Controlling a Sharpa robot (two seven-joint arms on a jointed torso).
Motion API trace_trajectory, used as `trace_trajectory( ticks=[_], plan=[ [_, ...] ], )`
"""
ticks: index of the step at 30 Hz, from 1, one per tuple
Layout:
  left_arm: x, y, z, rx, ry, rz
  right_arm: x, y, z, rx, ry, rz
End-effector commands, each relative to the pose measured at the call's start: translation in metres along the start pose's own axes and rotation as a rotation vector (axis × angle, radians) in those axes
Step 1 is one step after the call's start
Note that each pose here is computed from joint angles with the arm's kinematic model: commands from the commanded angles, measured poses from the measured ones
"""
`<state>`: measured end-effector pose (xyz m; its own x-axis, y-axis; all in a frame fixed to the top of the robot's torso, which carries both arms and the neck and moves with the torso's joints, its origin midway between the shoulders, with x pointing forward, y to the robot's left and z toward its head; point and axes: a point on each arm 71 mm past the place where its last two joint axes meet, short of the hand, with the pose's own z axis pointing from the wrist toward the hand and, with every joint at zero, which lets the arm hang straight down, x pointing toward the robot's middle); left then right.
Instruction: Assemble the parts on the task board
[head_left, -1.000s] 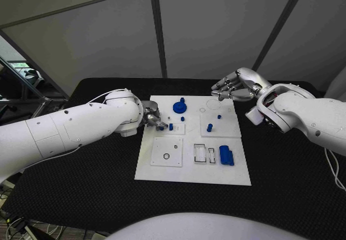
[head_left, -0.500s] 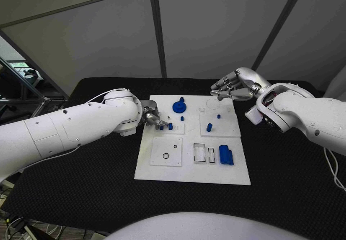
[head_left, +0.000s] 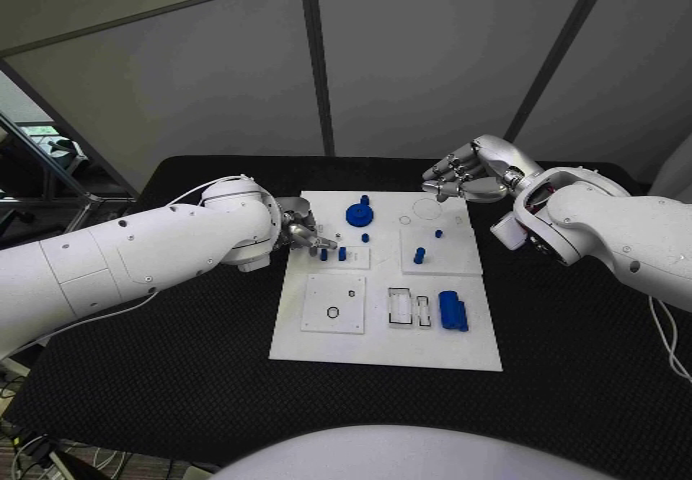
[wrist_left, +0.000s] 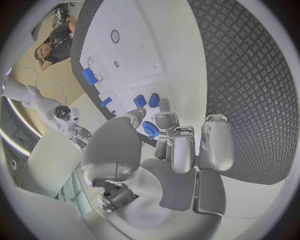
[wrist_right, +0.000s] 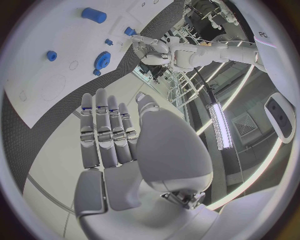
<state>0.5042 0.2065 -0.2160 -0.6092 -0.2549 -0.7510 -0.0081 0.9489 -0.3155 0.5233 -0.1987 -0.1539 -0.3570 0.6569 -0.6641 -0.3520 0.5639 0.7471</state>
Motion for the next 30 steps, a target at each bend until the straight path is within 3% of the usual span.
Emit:
trace_trajectory(
  ticks=[1, 12, 16, 21, 25, 30],
  plan=[
    [-0.0058, 0.0003, -0.0023, 0.005, -0.027, -0.026, 0.0, 0.001, 0.001, -0.006, 0.005, 0.001],
    [-0.0321, 0.0025, -0.0079, 0.03, -0.146, -0.207, 0.0, 0.001, 0.001, -0.005, 0.005, 0.001],
    [-0.0399, -0.0002, -0.0071, 0.08, -0.19, -0.271, 0.0, 0.001, 0.001, -0.004, 0.003, 0.0],
    [-0.0423, -0.0193, -0.0041, 0.248, -0.248, -0.271, 0.0, 0.001, 0.001, -0.004, 0.002, 0.0],
    [-0.0407, -0.0398, -0.0031, 0.39, -0.323, -0.183, 0.0, 0.001, 0.002, -0.005, 0.002, 0.0],
    [-0.0321, -0.0543, 0.0004, 0.489, -0.362, -0.043, 0.001, 0.002, 0.001, -0.006, 0.002, 0.001]
  ],
)
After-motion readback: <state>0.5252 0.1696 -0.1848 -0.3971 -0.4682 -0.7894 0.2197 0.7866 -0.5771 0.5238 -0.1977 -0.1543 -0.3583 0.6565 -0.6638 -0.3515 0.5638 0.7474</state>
